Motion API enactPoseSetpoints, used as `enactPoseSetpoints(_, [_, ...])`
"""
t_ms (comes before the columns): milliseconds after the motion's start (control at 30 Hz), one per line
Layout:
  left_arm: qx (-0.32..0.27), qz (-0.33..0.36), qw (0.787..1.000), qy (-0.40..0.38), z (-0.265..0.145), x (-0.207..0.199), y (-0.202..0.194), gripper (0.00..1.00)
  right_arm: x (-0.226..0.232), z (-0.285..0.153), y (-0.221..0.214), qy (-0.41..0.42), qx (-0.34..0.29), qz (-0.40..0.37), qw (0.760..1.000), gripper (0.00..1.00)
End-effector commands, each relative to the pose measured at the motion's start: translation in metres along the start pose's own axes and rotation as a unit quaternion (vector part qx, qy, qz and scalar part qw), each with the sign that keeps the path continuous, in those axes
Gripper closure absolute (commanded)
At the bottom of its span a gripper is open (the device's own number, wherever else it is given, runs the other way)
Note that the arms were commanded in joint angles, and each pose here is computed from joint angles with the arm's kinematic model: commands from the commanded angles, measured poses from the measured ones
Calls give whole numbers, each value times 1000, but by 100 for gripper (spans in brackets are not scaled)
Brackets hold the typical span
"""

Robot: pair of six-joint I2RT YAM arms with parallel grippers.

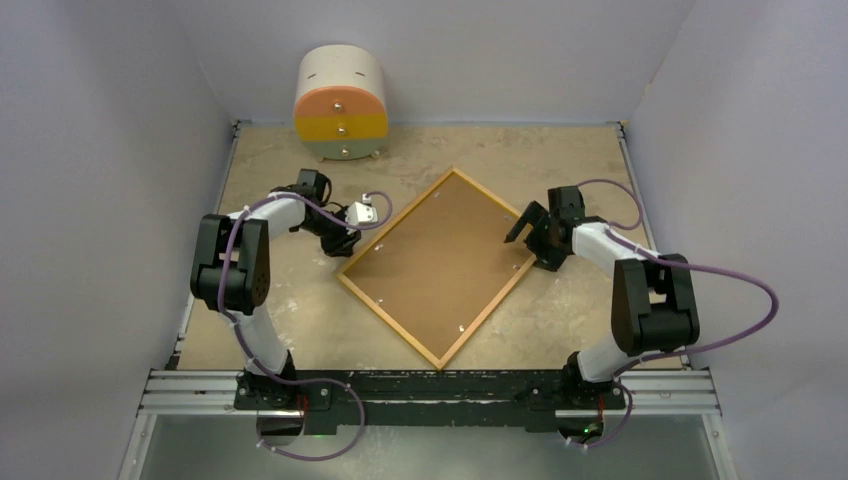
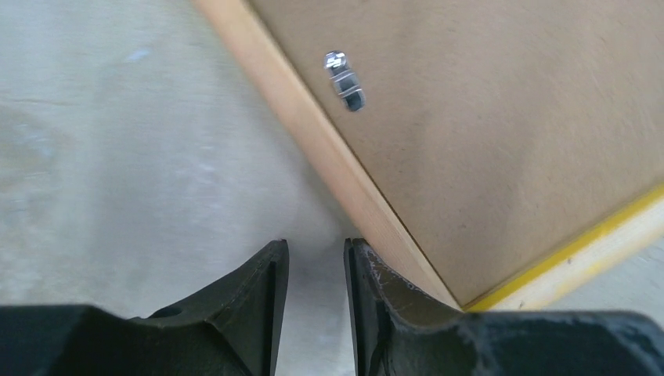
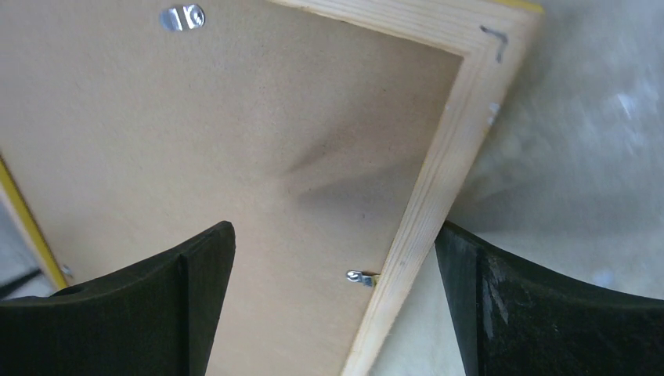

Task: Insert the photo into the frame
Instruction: Adjust the photo frame at the center of the board, then install the photo frame at the center of the board.

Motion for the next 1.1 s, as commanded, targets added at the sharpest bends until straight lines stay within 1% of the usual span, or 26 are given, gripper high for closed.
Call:
enactPoseSetpoints(0, [21, -22, 988, -153, -1, -77, -19, 65, 42, 3, 43, 66, -53, -6, 996, 2])
enactPoseSetpoints(167, [-6, -29, 986, -164, -11, -93, -11, 64, 67, 8, 74, 78, -76, -11, 994, 3])
enactPoseSetpoints(300, [-21, -42, 984, -174, -20, -99, -7, 62, 77, 1, 92, 67, -94, -25, 993, 4])
enactPoseSetpoints(367, [-31, -52, 982, -176, -25, -96, -9, 62, 80, -7, 93, 69, -108, -32, 991, 6])
enactPoseSetpoints(467, [-50, -94, 978, -180, -27, -89, -10, 60, 86, -21, 83, 75, -115, -50, 989, 8])
enactPoseSetpoints(567, [-76, -145, 970, -180, -24, -79, -5, 52, 105, -33, 51, 132, -101, -74, 983, 11])
enactPoseSetpoints(633, [-79, -184, 964, -176, -17, -73, -5, 51, 131, -38, 15, 194, -78, -99, 973, 12])
enactPoseSetpoints(733, [-78, -210, 958, -179, -7, -68, -8, 51, 166, -36, -43, 256, -22, -127, 958, 15])
enactPoseSetpoints(833, [-83, -220, 953, -192, -2, -73, -12, 52, 191, -27, -91, 289, 36, -135, 947, 17])
enactPoseSetpoints(933, [-83, -219, 953, -191, 1, -76, -16, 56, 210, -20, -125, 311, 71, -129, 939, 21])
enactPoseSetpoints(1067, [-77, -225, 952, -193, 3, -78, -19, 60, 225, -9, -152, 314, 96, -127, 936, 28])
Point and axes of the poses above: each gripper's point midway between its finger pads, its own z axis out along the fingers, its own x axis along the line the jaws close on, y = z × x, the point moved 7 cm from there along -z, back along the fingers, and after that the axes turned 4 degrees about -z, right-handed, at the moved point
